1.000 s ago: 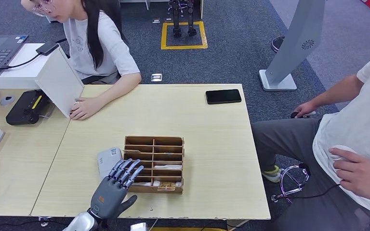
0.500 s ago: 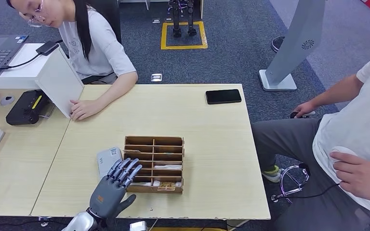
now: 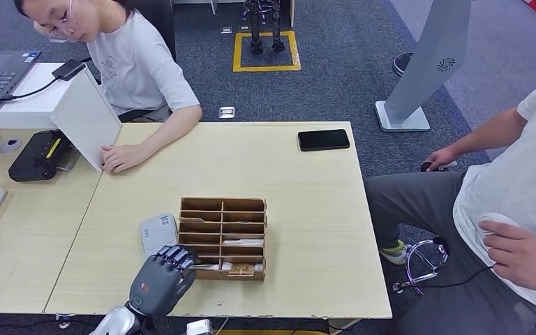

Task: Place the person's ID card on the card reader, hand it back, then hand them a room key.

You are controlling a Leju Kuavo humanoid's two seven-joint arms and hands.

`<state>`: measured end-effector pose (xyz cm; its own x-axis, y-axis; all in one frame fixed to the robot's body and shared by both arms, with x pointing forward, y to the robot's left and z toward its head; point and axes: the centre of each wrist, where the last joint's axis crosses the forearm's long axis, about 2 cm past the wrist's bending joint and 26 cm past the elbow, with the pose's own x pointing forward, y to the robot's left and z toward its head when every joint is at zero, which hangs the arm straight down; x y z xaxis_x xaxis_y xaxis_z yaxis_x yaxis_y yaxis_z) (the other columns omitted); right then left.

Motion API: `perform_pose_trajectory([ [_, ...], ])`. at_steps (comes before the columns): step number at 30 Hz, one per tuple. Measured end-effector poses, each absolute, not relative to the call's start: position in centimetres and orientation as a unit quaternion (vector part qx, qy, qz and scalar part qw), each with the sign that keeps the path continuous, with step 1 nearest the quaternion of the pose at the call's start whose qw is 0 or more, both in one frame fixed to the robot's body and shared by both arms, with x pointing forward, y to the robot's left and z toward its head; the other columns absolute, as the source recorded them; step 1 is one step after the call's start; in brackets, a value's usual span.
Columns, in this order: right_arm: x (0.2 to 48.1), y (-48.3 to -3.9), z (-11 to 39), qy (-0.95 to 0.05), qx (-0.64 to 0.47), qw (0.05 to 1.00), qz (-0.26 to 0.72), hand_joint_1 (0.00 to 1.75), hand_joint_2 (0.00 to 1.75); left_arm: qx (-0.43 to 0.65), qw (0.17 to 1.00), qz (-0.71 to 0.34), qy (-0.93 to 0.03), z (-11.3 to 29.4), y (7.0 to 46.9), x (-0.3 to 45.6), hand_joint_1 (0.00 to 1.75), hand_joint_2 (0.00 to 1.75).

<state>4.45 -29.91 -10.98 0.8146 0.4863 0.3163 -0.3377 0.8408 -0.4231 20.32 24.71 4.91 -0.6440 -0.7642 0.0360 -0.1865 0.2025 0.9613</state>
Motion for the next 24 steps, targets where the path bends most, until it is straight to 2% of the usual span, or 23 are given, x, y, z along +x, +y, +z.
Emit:
perform_pose_trajectory([
  [24, 4.46, -29.91, -10.97, -0.211, -0.177, 0.936, 0.22, 0.0, 1.75, 0.327, 0.274, -0.522, -0.739, 5.35, 24.98, 20.95, 1.75, 1.75],
])
